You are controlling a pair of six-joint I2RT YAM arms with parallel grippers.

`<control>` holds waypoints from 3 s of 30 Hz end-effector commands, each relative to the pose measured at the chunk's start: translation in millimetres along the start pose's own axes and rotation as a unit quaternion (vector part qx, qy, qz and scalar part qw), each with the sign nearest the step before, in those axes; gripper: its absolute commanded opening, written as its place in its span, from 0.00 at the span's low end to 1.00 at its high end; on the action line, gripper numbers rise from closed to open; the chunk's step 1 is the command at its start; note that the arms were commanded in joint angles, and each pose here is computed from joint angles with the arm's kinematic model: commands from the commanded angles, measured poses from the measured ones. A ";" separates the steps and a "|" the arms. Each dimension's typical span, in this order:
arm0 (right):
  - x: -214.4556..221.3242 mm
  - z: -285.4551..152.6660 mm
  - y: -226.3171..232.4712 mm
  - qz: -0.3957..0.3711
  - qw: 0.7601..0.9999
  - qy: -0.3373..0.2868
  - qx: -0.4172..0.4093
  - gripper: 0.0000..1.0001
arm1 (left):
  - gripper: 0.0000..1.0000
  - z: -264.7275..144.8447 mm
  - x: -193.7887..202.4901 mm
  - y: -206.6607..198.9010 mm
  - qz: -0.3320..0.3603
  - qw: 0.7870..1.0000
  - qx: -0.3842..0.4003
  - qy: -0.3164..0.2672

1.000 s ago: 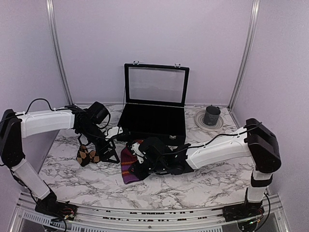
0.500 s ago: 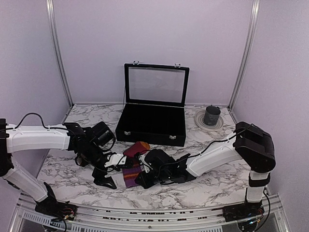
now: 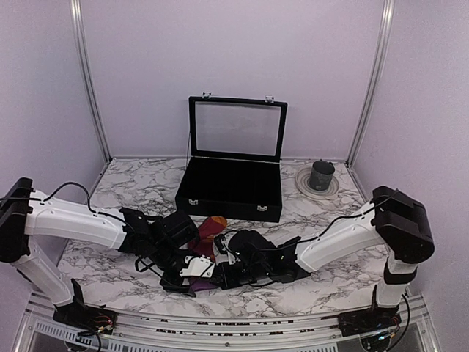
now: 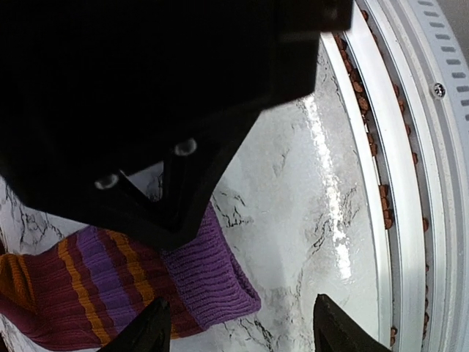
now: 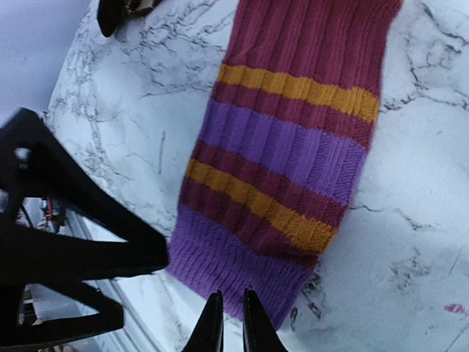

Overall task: Roll the socks
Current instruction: Pick up the sock from the center of the board, then pass from the left arm to the right

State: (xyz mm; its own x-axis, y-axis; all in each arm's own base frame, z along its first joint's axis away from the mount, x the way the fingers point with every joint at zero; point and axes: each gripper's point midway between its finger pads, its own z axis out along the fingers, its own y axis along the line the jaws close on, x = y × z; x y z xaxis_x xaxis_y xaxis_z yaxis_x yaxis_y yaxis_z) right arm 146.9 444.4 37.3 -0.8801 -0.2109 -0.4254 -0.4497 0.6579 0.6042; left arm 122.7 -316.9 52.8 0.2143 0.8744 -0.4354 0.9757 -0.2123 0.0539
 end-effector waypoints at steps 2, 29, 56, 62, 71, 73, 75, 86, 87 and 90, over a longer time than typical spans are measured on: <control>-39.6 -31.8 21.6 0.001 0.998 -0.032 -0.050 0.15 | 0.62 8.9 5.8 -5.8 0.016 1.000 -0.012 0.006; -59.2 -4.6 -75.9 0.014 0.998 -0.023 0.053 0.10 | 0.39 40.8 -5.7 4.4 0.020 0.999 -0.019 0.033; 63.4 -84.6 -40.4 -0.340 0.933 -0.101 0.064 0.69 | 0.00 45.5 -32.6 -32.3 -0.046 0.994 0.092 -0.042; 63.7 -93.7 -18.1 -0.435 0.887 -0.152 0.041 0.64 | 0.00 44.4 -27.0 -24.6 -0.067 0.990 0.115 -0.039; 63.7 -68.3 2.0 -0.556 0.819 -0.136 0.051 0.52 | 0.00 47.1 -23.3 -17.5 -0.081 0.986 0.146 -0.027; 67.2 -63.2 3.9 -0.566 0.813 -0.128 0.044 0.50 | 0.00 48.2 -22.9 -15.0 -0.085 0.985 0.152 -0.024; 71.3 -56.9 2.9 -0.575 0.808 -0.120 0.041 0.47 | 0.00 48.3 -23.1 -12.8 -0.089 0.983 0.158 -0.022; 55.4 -37.9 0.7 -0.593 0.784 -0.162 0.082 0.34 | 0.00 45.3 -22.5 -11.7 -0.085 0.982 0.171 -0.017; 54.5 -36.8 1.3 -0.594 0.783 -0.165 0.083 0.32 | 0.00 45.3 -22.6 -11.5 -0.085 0.982 0.171 -0.016; 53.9 -33.5 1.0 -0.592 0.784 -0.166 0.086 0.22 | 0.00 45.9 -22.8 -10.3 -0.085 0.982 0.170 -0.014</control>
State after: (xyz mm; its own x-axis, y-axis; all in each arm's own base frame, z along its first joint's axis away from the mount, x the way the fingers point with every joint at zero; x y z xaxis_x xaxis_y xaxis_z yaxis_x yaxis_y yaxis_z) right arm 89.2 398.0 27.4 0.2202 -0.5967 -0.7717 -0.8895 0.2019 -0.4099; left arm 108.0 -358.9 22.0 0.0448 0.8857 -0.4622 0.9349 -0.2002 -0.2931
